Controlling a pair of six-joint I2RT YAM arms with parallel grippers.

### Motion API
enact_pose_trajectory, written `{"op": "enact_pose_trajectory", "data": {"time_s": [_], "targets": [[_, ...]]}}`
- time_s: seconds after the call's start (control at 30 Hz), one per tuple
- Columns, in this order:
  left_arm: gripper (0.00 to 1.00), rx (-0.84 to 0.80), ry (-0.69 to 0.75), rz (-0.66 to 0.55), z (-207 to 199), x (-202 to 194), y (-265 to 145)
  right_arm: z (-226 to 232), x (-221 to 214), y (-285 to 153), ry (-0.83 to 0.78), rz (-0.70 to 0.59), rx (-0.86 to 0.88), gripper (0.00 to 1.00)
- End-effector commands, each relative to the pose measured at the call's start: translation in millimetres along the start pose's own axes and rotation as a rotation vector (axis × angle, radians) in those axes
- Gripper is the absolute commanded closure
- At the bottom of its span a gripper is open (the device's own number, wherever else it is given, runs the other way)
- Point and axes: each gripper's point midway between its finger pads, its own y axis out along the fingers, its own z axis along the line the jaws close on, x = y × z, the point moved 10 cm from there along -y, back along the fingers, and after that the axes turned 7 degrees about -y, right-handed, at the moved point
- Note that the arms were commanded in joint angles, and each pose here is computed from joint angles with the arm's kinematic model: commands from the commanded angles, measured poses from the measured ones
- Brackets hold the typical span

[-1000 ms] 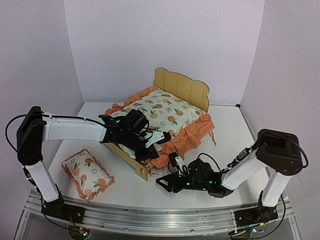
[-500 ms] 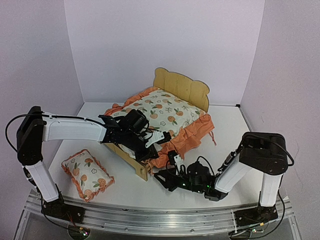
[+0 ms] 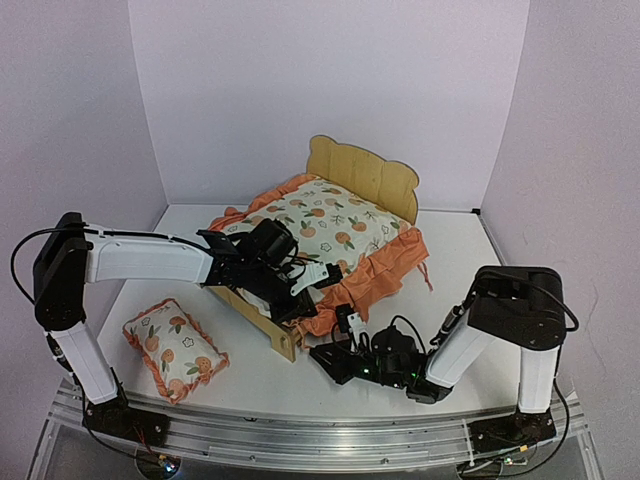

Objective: Set up the pet bed

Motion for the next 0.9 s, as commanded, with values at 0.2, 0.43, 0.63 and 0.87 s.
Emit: {"op": "enact_pose_trajectory", "data": {"time_s": [0.2,0.43,0.63,0.87], "targets": [[1.00,0.094,-0.007,0.048,12,-12,-1,7,15,-3,-0.002,-0.067,0.015,1.00],[1.00,0.117,-0.008,0.066,21,-22,-4,21,40,-30,-0.085,0.020,0.005,1.00],[1.00,0.127,0.017,0.080,20,-31,-3,44,78,-54,-0.191,0.083,0.021,1.00],[1.00,0.135,0.044,0.090,20,-32,-6,59,107,-63,-0.259,0.062,0.041,1.00]]}}
